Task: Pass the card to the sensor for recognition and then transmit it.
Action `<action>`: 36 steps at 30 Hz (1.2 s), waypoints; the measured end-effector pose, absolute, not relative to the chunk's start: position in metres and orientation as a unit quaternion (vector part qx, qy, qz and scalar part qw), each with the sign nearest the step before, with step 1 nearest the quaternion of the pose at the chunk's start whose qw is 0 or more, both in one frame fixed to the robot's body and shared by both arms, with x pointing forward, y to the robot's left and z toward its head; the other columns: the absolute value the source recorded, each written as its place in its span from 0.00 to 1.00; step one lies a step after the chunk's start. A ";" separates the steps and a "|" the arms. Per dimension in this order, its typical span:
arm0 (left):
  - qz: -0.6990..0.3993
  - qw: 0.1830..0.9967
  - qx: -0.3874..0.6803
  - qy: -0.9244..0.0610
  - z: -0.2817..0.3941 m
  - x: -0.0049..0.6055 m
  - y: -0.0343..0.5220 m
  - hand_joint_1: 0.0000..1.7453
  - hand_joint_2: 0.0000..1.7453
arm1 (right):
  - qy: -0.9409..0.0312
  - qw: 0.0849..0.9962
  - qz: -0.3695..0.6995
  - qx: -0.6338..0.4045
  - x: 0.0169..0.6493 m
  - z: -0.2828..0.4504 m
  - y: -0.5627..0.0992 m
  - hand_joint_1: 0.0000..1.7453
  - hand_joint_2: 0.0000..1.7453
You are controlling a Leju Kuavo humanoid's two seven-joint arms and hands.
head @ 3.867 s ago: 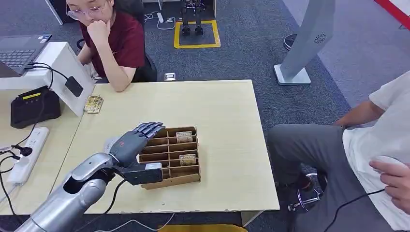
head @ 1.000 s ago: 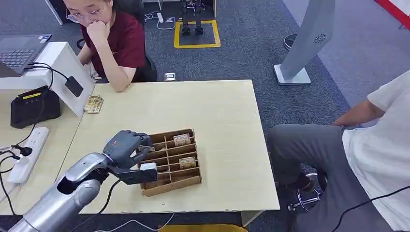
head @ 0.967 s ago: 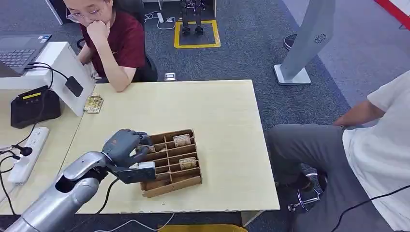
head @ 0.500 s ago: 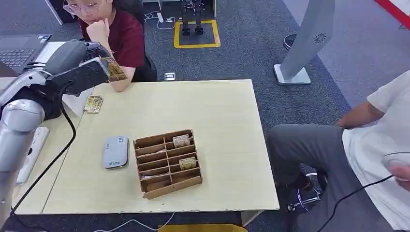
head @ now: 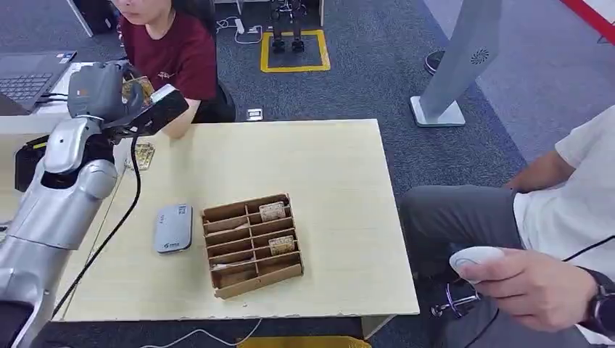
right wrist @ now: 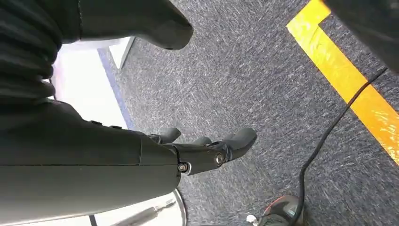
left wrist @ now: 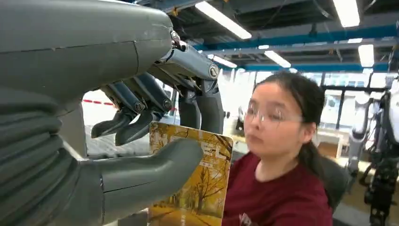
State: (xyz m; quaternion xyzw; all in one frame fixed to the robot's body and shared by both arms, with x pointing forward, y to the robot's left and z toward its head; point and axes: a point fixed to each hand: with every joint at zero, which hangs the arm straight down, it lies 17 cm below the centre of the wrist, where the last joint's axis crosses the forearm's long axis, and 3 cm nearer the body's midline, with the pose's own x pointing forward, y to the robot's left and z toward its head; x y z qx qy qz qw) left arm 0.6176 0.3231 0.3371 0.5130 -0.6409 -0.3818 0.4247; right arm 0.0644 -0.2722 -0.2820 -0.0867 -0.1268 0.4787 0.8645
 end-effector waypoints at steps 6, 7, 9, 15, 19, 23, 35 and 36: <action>-0.382 0.391 0.609 -0.575 0.325 0.625 0.337 1.00 1.00 | -0.133 0.853 0.498 -0.080 0.068 -0.281 -0.267 0.00 1.00; -0.384 0.395 0.612 -0.568 0.317 0.628 0.338 1.00 1.00 | -0.134 0.852 0.500 -0.078 0.070 -0.281 -0.265 0.00 1.00; -0.389 0.404 0.612 -0.558 0.303 0.631 0.339 1.00 1.00 | -0.137 0.851 0.501 -0.078 0.073 -0.281 -0.262 0.00 1.00; -0.403 0.426 0.602 -0.542 0.278 0.640 0.339 1.00 1.00 | -0.135 0.853 0.500 -0.072 0.072 -0.280 -0.255 0.00 1.00; -0.412 0.433 0.596 -0.536 0.270 0.643 0.336 1.00 1.00 | -0.136 0.853 0.500 -0.069 0.073 -0.280 -0.252 0.00 1.00; -0.416 0.437 0.593 -0.533 0.266 0.644 0.334 0.00 1.00 | -0.136 0.853 0.500 -0.069 0.073 -0.280 -0.251 0.00 1.00; -0.425 0.417 0.587 -0.549 0.264 0.643 0.327 0.00 1.00 | -0.140 0.852 0.499 -0.070 0.074 -0.280 -0.251 0.00 1.00; -0.425 0.417 0.587 -0.549 0.264 0.643 0.327 0.00 1.00 | -0.140 0.852 0.499 -0.070 0.074 -0.280 -0.251 0.00 1.00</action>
